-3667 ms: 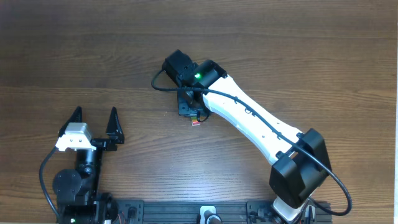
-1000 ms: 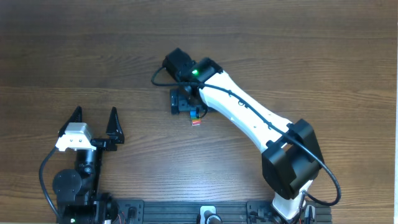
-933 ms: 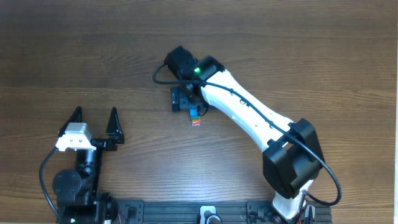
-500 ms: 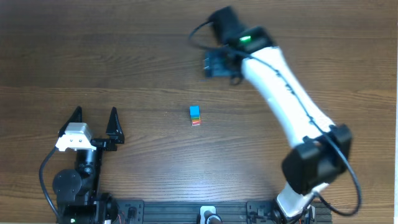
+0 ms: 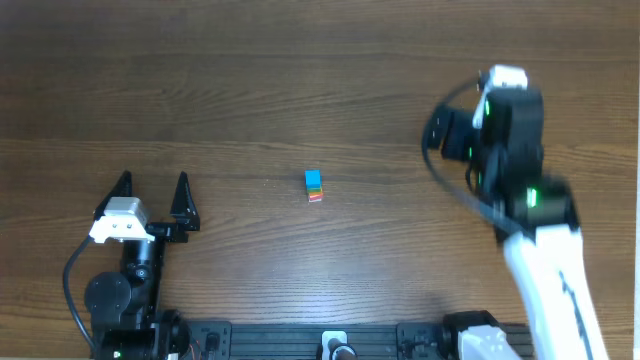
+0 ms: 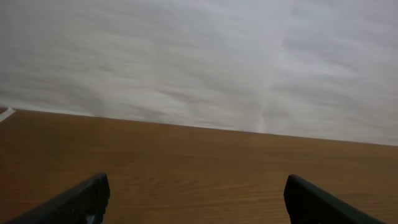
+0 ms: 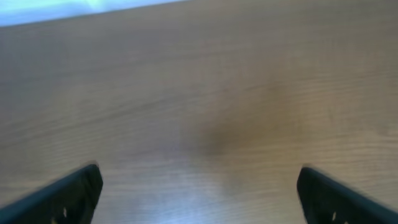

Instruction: Stack Cubes

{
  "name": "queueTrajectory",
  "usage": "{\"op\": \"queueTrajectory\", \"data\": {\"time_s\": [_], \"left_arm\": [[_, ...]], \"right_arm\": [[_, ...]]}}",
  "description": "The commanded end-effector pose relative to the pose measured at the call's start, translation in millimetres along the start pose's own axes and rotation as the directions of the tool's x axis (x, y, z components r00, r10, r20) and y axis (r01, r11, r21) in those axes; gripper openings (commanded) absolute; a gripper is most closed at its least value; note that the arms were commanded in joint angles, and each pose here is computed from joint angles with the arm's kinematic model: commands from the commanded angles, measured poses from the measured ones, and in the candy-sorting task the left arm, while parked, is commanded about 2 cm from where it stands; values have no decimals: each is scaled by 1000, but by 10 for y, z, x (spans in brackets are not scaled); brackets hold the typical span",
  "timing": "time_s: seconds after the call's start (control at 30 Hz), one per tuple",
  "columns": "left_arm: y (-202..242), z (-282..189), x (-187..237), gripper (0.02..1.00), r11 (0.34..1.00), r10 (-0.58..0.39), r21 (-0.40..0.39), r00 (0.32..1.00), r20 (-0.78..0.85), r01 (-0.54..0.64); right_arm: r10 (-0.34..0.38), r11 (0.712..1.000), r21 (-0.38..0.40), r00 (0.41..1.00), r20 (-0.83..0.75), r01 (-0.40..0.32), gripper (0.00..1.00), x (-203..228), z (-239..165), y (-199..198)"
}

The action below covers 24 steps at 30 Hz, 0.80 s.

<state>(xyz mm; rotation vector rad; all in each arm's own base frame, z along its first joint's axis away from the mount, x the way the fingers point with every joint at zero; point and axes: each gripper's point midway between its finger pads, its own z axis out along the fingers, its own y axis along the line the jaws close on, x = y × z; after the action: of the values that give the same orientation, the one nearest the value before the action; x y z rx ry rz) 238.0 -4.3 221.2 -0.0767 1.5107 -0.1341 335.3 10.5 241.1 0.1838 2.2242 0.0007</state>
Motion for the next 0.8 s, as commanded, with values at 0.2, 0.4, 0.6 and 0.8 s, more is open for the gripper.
{"op": "queueTrajectory", "data": {"time_s": [0.2, 0.4, 0.6, 0.8], "left_arm": [[2, -2, 2, 906, 1000, 18, 2, 1000, 7, -18], [2, -2, 2, 906, 1000, 18, 2, 1000, 7, -18], [2, -2, 2, 906, 1000, 18, 2, 1000, 7, -18], [2, -2, 2, 906, 1000, 18, 2, 1000, 7, -18]], "right_arm": [[21, 994, -104, 937, 348, 16, 991, 411, -400, -26], [17, 993, -114, 871, 492, 45, 991, 600, -429, -79], [-60, 990, -72, 818, 573, 123, 993, 719, -400, -100], [-116, 974, -96, 821, 559, 204, 993, 963, -255, -10]]}}
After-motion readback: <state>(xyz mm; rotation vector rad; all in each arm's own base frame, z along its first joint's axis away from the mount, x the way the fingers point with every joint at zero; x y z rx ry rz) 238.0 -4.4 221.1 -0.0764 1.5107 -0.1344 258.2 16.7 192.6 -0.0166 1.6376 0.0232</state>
